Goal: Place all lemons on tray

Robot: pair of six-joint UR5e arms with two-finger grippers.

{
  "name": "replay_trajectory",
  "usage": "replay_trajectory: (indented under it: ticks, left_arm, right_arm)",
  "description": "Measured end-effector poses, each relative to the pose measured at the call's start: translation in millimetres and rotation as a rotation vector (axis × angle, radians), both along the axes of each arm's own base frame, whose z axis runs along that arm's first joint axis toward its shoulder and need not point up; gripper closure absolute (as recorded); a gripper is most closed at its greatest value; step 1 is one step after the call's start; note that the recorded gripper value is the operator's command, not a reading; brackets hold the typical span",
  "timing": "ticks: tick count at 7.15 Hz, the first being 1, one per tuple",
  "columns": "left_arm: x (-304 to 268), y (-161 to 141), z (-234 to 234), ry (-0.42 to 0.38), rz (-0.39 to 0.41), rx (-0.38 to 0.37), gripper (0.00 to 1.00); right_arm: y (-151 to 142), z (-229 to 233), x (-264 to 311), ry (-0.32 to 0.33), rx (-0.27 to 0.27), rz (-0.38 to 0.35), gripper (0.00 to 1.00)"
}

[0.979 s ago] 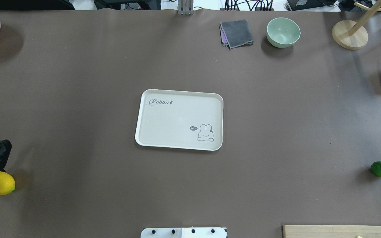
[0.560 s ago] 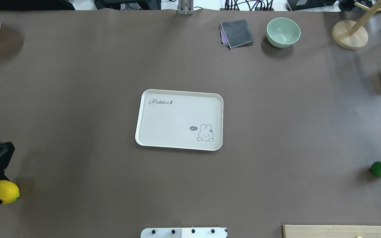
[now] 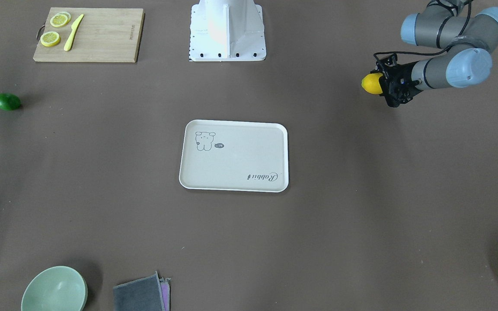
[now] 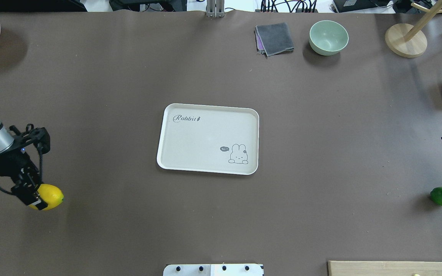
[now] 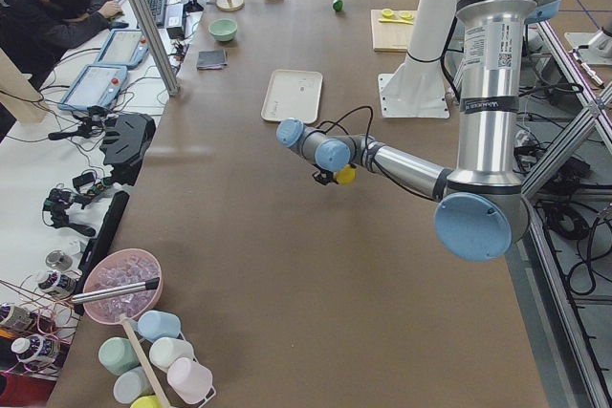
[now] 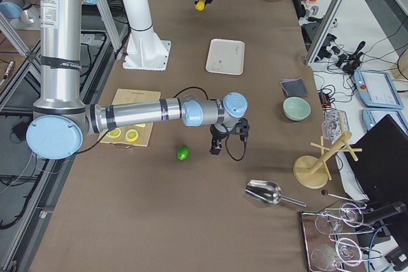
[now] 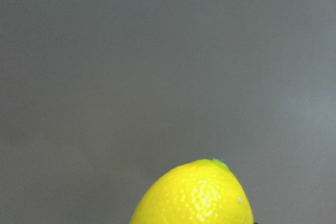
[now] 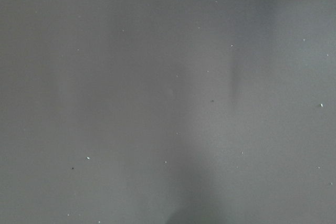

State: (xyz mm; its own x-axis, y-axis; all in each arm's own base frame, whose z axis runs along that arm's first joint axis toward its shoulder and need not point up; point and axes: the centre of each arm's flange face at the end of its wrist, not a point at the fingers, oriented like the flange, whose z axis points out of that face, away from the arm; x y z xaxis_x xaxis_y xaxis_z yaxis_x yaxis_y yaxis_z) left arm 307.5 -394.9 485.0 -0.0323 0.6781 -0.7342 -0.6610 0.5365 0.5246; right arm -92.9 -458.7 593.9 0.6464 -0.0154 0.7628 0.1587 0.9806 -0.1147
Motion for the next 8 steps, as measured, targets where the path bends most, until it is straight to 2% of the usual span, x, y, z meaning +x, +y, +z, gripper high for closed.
replay_trajectory:
  ticks: [2, 5, 8]
  left_arm:
    - [36.1, -37.1, -65.8, -0.039, -0.104, -0.127, 1.00]
    - [92.6, -92.8, -146.3, -0.108, -0.214, -0.315, 1.00]
    - [130.8, -130.6, -172.9, -0.138, -0.299, -0.437, 1.00]
  right_arm:
    - [-0.4, 1.1, -0.2, 0.000, -0.002, 0.000, 0.00]
    - [-1.1, 2.6, -0.3, 0.002, -0.003, 0.000, 0.00]
    - [-1.6, 1.6, -0.5, 0.000, -0.001, 0.000, 0.00]
